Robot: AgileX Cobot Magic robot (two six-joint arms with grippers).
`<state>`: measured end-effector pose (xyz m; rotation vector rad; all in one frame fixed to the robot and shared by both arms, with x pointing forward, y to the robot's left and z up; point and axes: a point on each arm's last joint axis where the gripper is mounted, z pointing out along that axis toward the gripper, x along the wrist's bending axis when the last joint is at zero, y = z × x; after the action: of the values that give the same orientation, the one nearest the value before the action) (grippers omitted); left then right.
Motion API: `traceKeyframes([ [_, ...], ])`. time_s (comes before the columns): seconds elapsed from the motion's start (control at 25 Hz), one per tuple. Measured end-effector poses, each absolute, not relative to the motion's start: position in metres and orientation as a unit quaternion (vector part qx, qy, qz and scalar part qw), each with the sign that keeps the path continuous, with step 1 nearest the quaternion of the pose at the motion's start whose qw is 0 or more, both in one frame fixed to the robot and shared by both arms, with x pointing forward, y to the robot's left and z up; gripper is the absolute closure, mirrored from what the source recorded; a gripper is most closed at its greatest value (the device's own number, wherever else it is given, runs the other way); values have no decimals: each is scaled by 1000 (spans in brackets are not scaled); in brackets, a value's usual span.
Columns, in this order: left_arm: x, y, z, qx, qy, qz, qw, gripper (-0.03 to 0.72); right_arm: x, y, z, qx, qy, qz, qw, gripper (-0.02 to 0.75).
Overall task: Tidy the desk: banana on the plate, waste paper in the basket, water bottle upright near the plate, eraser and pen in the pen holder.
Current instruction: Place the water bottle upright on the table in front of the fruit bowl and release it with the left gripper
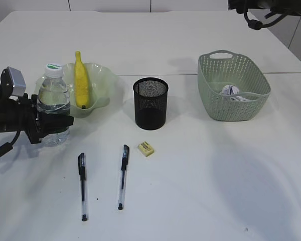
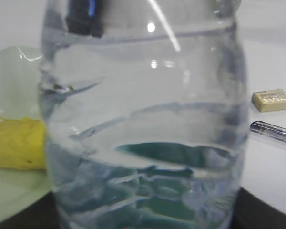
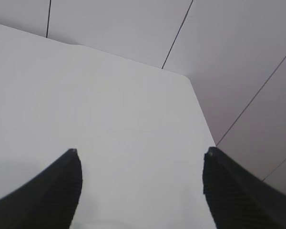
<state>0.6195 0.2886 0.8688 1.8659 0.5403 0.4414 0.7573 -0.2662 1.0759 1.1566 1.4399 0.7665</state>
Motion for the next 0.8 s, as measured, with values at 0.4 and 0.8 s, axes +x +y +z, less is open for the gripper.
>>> traceKeyframes([
  [0.4, 620, 289, 869, 786, 227, 186, 545, 312, 757, -266, 1076, 486, 606, 322, 541, 148],
  [0.8, 618, 287, 857, 781, 226, 174, 555, 312, 757, -266, 1076, 486, 606, 322, 541, 148],
])
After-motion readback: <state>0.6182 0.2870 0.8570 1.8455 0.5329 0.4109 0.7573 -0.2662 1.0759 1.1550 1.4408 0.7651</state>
